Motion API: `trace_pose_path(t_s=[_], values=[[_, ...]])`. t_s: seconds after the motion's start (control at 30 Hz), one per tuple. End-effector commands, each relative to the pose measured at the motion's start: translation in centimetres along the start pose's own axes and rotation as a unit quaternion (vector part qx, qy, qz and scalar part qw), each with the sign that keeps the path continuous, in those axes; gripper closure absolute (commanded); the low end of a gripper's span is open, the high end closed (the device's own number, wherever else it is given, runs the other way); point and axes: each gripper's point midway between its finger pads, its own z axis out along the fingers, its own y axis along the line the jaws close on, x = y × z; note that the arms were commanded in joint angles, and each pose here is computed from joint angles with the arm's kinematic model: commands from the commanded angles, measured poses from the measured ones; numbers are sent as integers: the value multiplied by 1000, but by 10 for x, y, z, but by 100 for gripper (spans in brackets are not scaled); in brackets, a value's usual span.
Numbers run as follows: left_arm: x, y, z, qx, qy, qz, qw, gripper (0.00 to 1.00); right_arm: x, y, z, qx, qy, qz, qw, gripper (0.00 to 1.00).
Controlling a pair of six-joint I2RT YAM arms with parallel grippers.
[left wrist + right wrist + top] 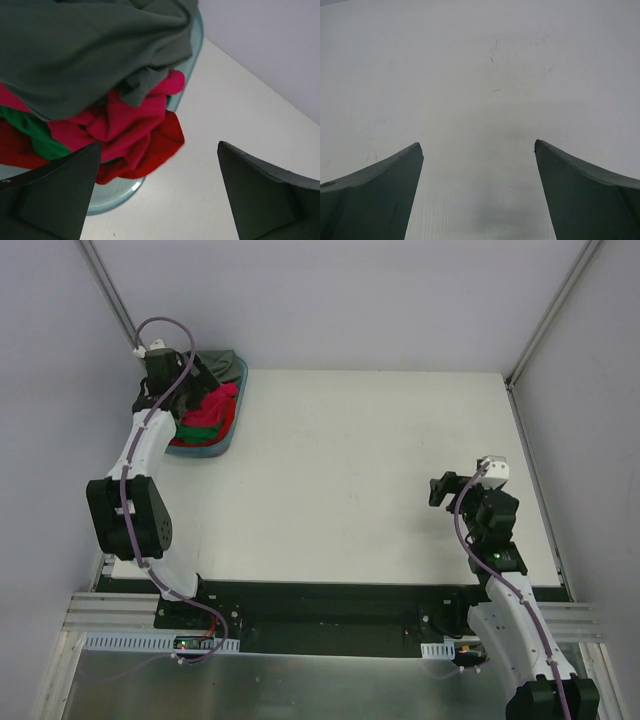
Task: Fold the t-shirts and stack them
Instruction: Grab crumpled tshirt from bin with the left arm
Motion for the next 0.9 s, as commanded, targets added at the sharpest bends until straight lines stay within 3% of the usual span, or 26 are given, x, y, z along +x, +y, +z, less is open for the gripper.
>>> trace_pose_path(t_s=[0.0, 0.17, 0.33, 0.43, 0.53, 0.7, 0.87], values=[[-19, 37, 18, -118, -6, 24, 993, 1, -23, 5, 1, -8, -21, -9, 1000, 4], [-27, 42, 49, -136, 0, 45, 990, 5, -20, 3, 3, -2, -16, -10, 1000, 4], [-31, 50, 74, -151, 7, 59, 987, 19, -16, 1, 5, 1, -7, -12, 1000, 4], [-31, 50, 86, -150, 13, 67, 986, 37, -15, 1, 8, 2, 0, -13, 1000, 4], [-34, 52, 93, -157, 14, 72, 985, 64, -11, 0, 10, 5, 11, -16, 1000, 4], [-50, 45, 85, -158, -5, 71, 985, 96, -8, -1, 12, 5, 21, -16, 1000, 4], [-81, 25, 56, -147, -45, 65, 986, 100, -8, 1, 13, 1, 24, -14, 1000, 4]])
